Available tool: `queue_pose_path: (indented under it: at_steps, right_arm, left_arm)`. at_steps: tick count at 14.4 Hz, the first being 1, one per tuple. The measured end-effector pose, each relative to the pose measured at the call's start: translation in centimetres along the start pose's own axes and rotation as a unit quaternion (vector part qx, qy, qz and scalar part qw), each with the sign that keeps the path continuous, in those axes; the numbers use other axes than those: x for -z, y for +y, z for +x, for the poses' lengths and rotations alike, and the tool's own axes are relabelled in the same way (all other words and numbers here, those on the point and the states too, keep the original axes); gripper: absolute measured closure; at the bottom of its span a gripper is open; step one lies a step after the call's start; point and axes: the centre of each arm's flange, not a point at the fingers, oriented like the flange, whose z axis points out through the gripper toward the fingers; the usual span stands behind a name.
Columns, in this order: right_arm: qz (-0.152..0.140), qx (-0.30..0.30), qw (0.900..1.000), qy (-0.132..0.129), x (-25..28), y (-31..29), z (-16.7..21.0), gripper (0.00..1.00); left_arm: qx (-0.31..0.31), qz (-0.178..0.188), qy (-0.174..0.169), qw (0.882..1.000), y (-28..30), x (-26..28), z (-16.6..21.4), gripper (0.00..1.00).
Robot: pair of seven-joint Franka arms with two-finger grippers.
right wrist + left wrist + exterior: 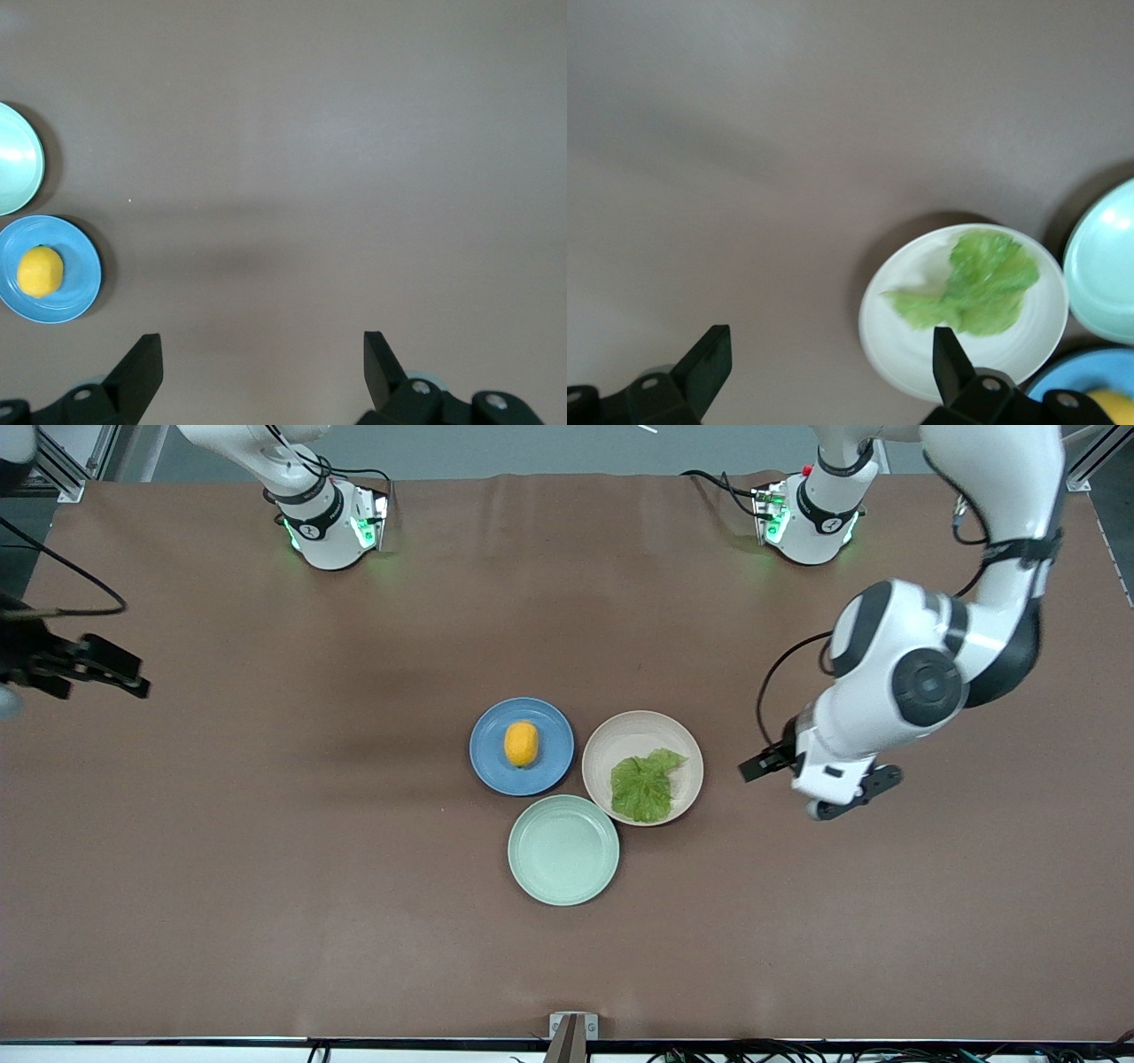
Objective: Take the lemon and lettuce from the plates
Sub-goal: 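Lower the right gripper onto the lemon while the left gripper descends on lettuce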
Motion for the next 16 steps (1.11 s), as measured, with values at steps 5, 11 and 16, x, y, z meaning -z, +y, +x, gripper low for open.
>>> queue_pose_path:
  at_steps: [5,11,16]
  right_arm:
    - [0.004,0.031,0.998,-0.052,-6.8,-11.1,0.9,0.0]
    - [0.021,-0.001,0.999,-0.039,-18.0,-28.1,-2.1,0.0]
    - [0.009,-0.01,1.0,-0.026,-28.8,-36.6,-5.8,0.0]
  left_arm:
    - [0.084,0.001,-0.009,0.996,5.3,-9.1,-2.8,0.11]
    - [0.152,-0.014,-0.008,0.988,7.6,-15.6,-3.6,0.22]
    - [0.163,-0.015,-0.01,0.986,8.1,-17.6,-3.9,0.27]
